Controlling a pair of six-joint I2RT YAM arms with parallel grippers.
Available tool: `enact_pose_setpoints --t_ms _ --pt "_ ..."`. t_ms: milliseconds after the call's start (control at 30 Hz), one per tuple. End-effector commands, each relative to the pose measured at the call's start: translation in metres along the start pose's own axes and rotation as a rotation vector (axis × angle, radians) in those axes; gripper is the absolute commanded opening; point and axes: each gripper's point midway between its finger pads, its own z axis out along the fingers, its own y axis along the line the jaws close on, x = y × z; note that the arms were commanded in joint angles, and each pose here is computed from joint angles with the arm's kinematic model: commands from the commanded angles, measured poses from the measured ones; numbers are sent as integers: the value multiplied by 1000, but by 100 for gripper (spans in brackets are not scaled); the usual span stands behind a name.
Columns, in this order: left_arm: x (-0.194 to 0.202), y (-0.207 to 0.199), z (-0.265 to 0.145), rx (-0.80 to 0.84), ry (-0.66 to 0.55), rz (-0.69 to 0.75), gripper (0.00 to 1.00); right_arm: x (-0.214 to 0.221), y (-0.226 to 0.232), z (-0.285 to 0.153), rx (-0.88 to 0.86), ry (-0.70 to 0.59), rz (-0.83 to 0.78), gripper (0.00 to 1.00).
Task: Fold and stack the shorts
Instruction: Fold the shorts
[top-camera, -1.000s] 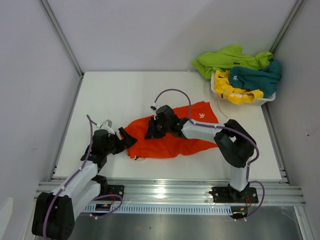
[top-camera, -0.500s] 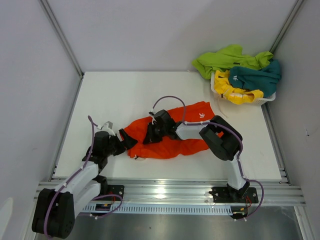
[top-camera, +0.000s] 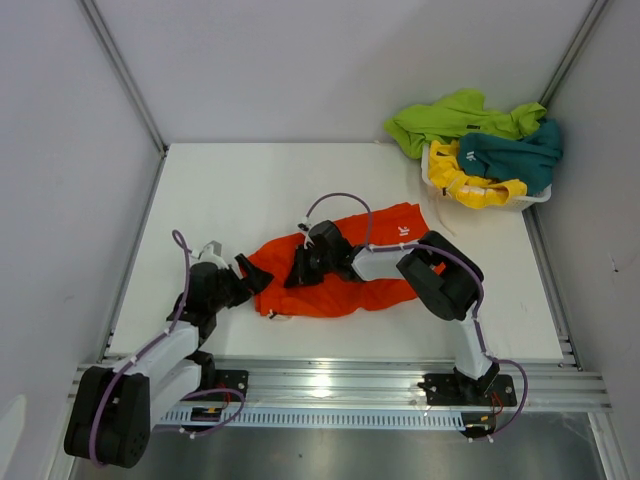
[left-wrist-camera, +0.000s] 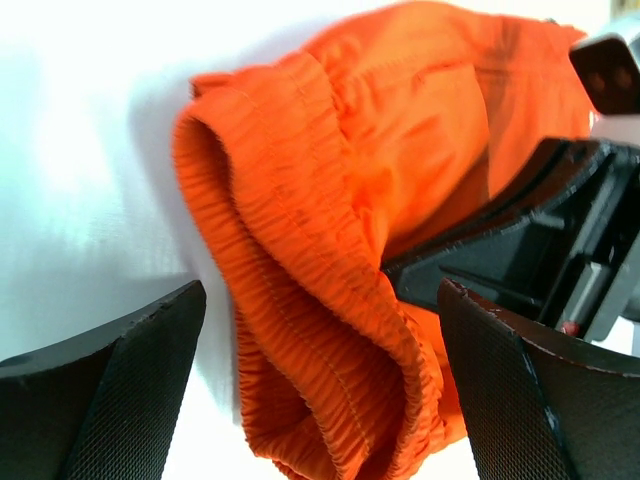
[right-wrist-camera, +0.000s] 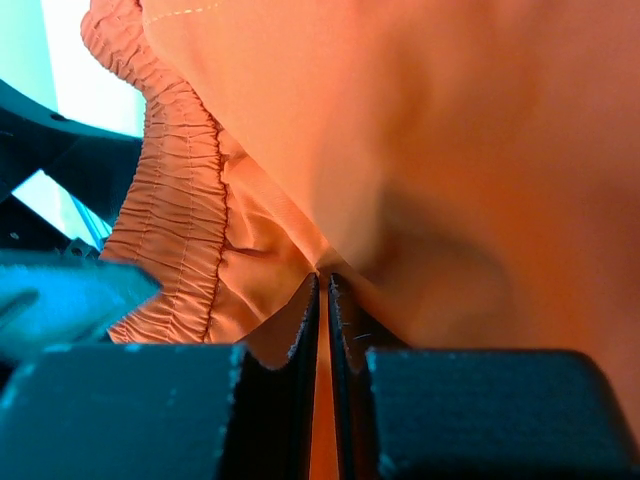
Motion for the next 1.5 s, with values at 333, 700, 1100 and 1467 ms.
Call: enact_pose_setpoints --t_ms 333,700,1100,1467 --pt "3 22 26 -78 -1 -67 99 0 10 -3 -49 -8 -18 9" --pt "-27 28 36 -172 -83 -51 99 2 8 -6 -48 -4 -22 9" --pt "-30 23 42 -151 -81 -49 98 -2 13 -4 -65 -1 -24 9" --pt "-10 22 14 -190 25 -70 99 -10 7 -6 -31 -4 -28 8"
